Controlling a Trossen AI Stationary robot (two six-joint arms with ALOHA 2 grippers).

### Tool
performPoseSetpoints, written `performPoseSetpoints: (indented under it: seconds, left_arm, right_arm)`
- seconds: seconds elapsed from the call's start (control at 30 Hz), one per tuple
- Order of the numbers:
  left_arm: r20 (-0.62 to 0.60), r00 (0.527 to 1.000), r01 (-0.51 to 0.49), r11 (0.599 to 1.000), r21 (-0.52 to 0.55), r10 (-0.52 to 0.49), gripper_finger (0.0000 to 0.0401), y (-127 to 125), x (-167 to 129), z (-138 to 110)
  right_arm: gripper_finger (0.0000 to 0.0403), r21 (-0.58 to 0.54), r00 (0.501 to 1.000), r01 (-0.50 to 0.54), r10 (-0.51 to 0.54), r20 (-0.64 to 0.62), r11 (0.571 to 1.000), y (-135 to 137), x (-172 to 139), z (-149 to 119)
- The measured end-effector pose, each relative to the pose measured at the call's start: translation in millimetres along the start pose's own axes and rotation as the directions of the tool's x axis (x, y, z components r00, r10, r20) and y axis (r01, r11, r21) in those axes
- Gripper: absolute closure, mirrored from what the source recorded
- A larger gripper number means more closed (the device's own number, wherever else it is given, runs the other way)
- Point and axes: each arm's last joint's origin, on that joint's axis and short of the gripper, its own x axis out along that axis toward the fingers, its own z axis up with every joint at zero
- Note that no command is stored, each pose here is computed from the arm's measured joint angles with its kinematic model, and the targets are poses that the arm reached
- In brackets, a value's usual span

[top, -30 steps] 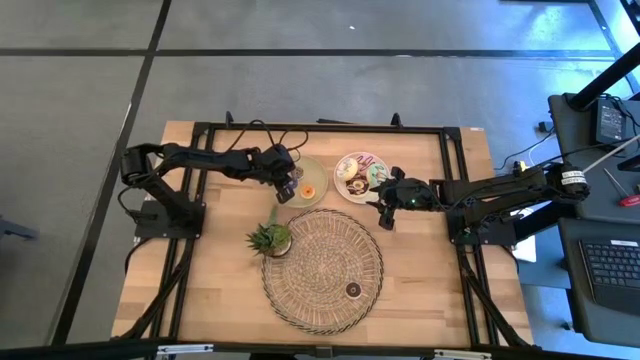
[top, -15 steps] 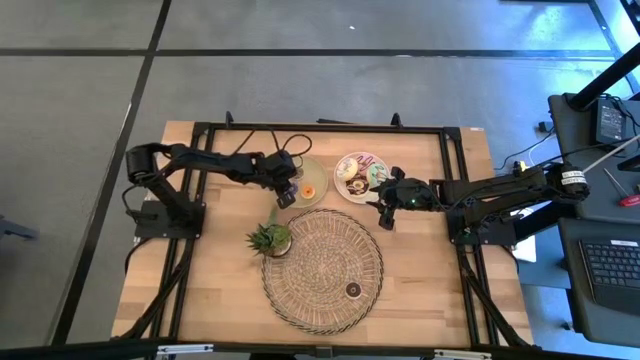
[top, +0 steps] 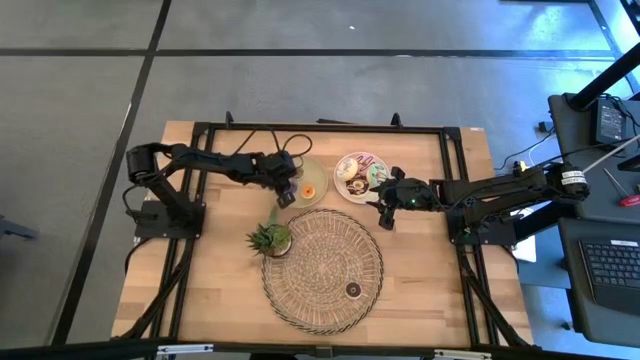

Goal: Pick & Place donuts
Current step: Put the small blue donut on the brown plate

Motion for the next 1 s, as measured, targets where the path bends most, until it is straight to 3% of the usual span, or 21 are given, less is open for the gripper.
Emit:
performPoseSetpoints:
  seconds: [0.47,1.0]
  left_arm:
    - [-0.033,0.999,0.021,1.0,0.002,-0.021,0.0361,-0.4,-0.2,-3.0]
    - [-0.02,0.999,-0.03,1.0,0.003,0.03,0.0285,0.9,-0.1,-2.2]
  right_arm:
    - [0.0212,-0.002,1.0,0.0,0.0,0.0,1.0,-0.1,0.0,0.0]
    - [0.0212,-0.003,1.0,0.0,0.0,0.0,1.0,0.0,0.0,0.0]
